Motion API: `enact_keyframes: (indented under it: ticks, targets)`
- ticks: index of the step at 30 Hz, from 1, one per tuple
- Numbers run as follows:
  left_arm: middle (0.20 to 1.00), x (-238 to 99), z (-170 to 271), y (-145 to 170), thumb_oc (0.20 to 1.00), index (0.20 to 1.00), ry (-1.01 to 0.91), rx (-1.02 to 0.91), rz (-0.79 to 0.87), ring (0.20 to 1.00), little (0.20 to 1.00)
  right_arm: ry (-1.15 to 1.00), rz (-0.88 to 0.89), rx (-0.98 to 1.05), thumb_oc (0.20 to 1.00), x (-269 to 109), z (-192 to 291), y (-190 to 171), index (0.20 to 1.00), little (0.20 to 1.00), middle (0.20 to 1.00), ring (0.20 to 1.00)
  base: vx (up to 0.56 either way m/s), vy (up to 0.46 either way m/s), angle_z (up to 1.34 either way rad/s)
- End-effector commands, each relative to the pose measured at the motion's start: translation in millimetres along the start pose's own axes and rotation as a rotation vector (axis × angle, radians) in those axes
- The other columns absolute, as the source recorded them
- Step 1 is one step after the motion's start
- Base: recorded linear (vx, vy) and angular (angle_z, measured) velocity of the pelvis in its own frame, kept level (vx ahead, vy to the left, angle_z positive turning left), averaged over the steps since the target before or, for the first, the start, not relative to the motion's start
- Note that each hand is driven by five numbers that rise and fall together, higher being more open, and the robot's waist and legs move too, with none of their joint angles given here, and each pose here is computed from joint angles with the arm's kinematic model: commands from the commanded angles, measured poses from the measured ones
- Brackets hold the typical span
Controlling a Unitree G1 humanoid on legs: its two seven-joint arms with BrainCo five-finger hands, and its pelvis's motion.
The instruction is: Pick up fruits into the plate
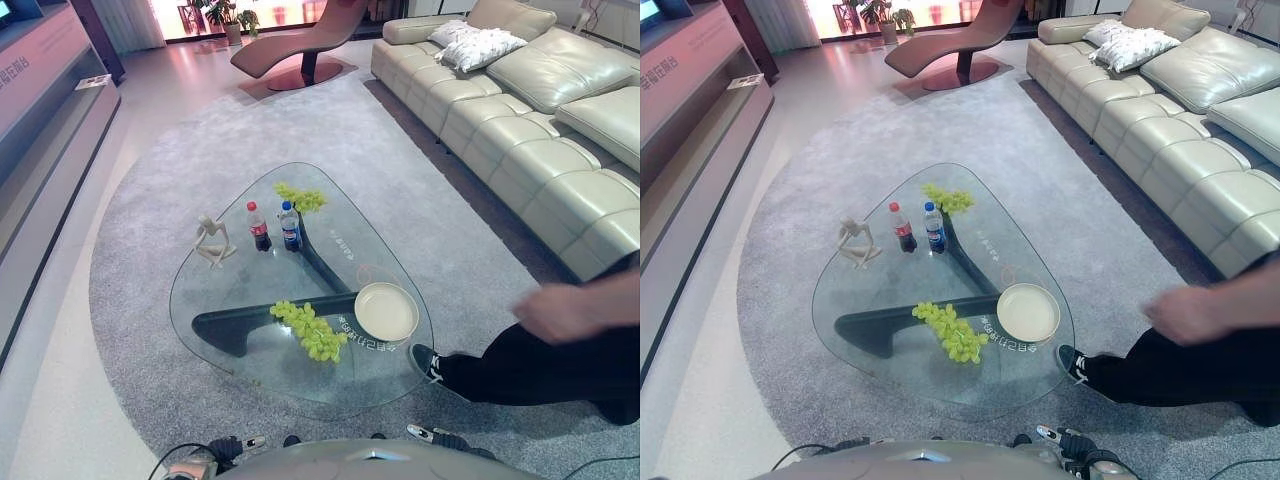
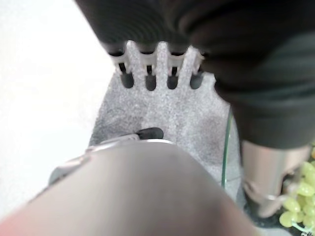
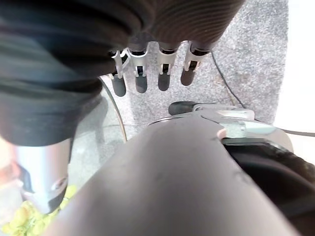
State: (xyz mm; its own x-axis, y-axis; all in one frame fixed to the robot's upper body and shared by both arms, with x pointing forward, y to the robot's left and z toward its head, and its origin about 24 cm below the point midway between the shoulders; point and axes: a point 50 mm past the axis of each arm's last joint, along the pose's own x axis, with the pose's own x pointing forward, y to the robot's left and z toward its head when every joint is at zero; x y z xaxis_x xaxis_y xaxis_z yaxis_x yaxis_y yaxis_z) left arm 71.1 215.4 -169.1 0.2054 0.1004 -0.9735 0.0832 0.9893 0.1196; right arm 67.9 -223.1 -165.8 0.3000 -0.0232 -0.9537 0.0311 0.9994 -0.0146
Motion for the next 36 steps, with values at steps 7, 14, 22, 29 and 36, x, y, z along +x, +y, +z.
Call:
enact_keyframes:
  ticks: [7, 14, 22, 29, 36]
  targets:
    - [1.000, 0.8, 31.7, 7.6, 1.000, 1.000, -0.078, 0.109, 0.081, 1.000, 1.000, -0.045, 0.059, 0.024, 1.000, 7.0, 27.9, 17.9, 1.000, 1.000, 1.000, 1.000, 0.01, 0.000, 0.00]
    - [1.000, -0.2, 33.6, 15.5, 1.000, 1.000, -0.105, 0.275, 0.163, 1.000, 1.000, -0.035, 0.051, 0.032, 1.000, 6.3, 29.6, 9.6, 1.000, 1.000, 1.000, 1.000, 0.01, -0.002, 0.00]
    - [1.000, -8.7, 85.6, 18.8, 1.000, 1.000, -0.347, 0.542, 0.281, 1.000, 1.000, -0.084, 0.060, -0.020, 1.000, 5.5, 51.1, 3.5, 1.000, 1.000, 1.000, 1.000, -0.02, -0.012, -0.01]
    - [1.000, -52.1, 196.1, 39.0, 1.000, 1.000, -0.726, 0.641, 0.473, 1.000, 1.000, -0.285, 0.076, -0.065, 1.000, -3.6, 115.8, -8.8, 1.000, 1.000, 1.000, 1.000, -0.18, 0.004, -0.09]
    - [1.000, -131.6, 290.4, 74.1, 1.000, 1.000, -1.010, 0.882, 0.754, 1.000, 1.000, -0.458, 0.066, -0.096, 1.000, -26.7, 194.7, -19.3, 1.000, 1.000, 1.000, 1.000, -0.15, 0.014, -0.12]
